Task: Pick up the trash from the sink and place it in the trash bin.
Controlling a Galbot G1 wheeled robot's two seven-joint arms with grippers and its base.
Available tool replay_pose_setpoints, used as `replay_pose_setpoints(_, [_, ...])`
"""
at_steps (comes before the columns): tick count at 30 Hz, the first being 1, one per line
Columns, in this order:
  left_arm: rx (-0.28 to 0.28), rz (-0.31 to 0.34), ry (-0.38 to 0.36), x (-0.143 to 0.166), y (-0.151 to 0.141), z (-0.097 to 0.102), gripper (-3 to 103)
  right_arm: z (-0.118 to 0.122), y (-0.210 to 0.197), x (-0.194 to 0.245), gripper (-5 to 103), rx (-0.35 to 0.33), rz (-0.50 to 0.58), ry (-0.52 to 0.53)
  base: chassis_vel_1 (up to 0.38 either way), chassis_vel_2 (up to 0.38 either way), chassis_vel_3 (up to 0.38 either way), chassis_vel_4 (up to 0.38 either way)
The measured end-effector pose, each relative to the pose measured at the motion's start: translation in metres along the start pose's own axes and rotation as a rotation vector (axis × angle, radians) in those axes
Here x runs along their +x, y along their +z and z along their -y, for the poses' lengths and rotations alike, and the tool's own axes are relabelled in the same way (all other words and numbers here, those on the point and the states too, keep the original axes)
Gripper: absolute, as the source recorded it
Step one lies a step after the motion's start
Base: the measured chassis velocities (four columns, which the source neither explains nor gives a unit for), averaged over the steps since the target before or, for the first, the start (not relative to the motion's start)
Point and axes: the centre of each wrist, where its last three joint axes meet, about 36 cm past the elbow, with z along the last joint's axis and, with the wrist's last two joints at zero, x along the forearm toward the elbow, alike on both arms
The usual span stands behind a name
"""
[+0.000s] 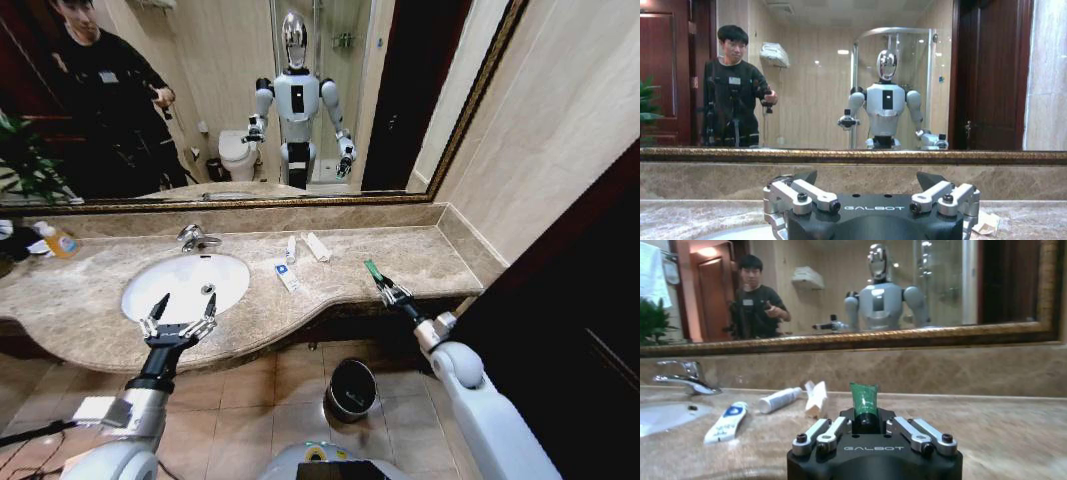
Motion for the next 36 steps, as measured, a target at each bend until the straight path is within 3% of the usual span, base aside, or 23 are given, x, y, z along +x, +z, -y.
replay_pose_setpoints(6, [0.000, 0.000, 0.000, 0.000, 0.000, 0.000, 100, 0.002, 0.016, 0.034, 21, -0.018, -0.013, 0.035, 0.000, 0.000, 0.000, 0.000])
replay_pose_setpoints(10, [0.000, 0.000, 0.000, 0.000, 0.000, 0.000, 100, 0.021, 0.049, 0.074, 21, -0.036, -0.033, 0.021, 0.000, 0.000, 0.000, 0.000])
replay_pose_setpoints(15, [0.000, 0.000, 0.000, 0.000, 0.000, 0.000, 100, 0.024, 0.087, 0.100, 21, -0.059, -0.061, 0.015, 0.000, 0.000, 0.000, 0.000])
replay_pose_setpoints(23, [0.000, 0.000, 0.000, 0.000, 0.000, 0.000, 100, 0.008, 0.152, 0.114, 21, -0.127, -0.164, 0.024, 0.000, 0.000, 0.000, 0.000])
replay_pose_setpoints(36, [0.000, 0.000, 0.000, 0.000, 0.000, 0.000, 100, -0.024, 0.233, 0.110, 21, -0.066, -0.332, 0.055, 0.000, 0.000, 0.000, 0.000])
